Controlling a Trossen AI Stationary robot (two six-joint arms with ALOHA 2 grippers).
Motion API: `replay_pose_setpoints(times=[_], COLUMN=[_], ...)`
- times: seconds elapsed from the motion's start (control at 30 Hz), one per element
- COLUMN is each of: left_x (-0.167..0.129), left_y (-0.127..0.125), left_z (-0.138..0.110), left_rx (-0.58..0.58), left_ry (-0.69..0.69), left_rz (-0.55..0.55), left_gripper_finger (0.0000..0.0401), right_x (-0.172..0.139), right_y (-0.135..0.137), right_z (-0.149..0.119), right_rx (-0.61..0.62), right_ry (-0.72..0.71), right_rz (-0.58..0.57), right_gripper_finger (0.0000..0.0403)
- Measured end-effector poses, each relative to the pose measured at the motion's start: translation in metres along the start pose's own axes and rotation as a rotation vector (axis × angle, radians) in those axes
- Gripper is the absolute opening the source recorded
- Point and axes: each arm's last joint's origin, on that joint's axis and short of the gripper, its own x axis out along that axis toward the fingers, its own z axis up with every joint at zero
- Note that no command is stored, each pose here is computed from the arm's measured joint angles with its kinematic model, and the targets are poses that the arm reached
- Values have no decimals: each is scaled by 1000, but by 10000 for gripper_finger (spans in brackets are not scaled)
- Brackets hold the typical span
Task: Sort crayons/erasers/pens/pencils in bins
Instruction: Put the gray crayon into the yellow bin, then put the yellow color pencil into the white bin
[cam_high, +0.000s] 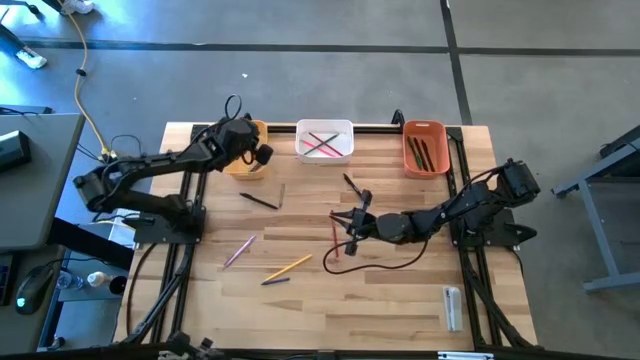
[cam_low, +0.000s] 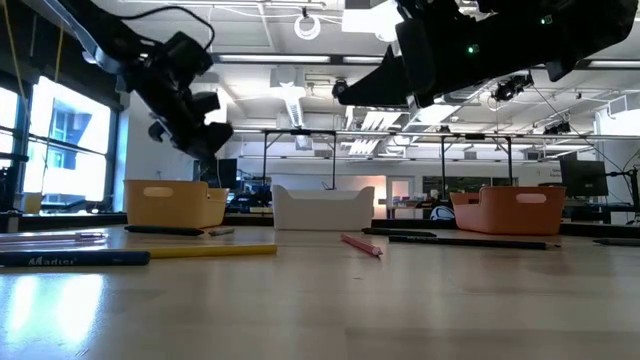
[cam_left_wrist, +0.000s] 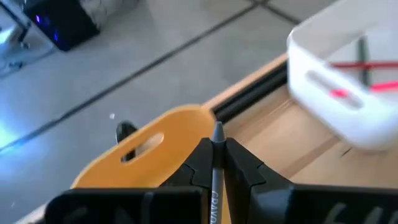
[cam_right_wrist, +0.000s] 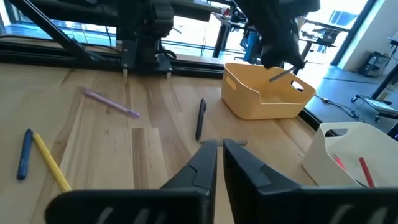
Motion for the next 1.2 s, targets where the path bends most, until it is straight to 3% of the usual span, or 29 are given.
replay_pose_setpoints(times=[0.37, 0.77, 0.97, 1.2], left_x=[31, 31, 17, -23], left_y=[0, -1, -3, -11], left_z=[-21, -21, -12, 5], left_rx=[14, 27, 48, 97], left_ry=[146, 146, 87, -49], left_rz=[19, 23, 7, -70], left_gripper_finger=[7, 68, 73, 46], right_x=[0, 0, 0, 0], right_y=[1, 1, 1, 1], right_z=[0, 0, -1, -1], right_rx=[-4, -5, -13, -30], right_ry=[-2, 0, 11, 11], right_rz=[26, 28, 28, 28], right_gripper_finger=[1, 0, 0, 0])
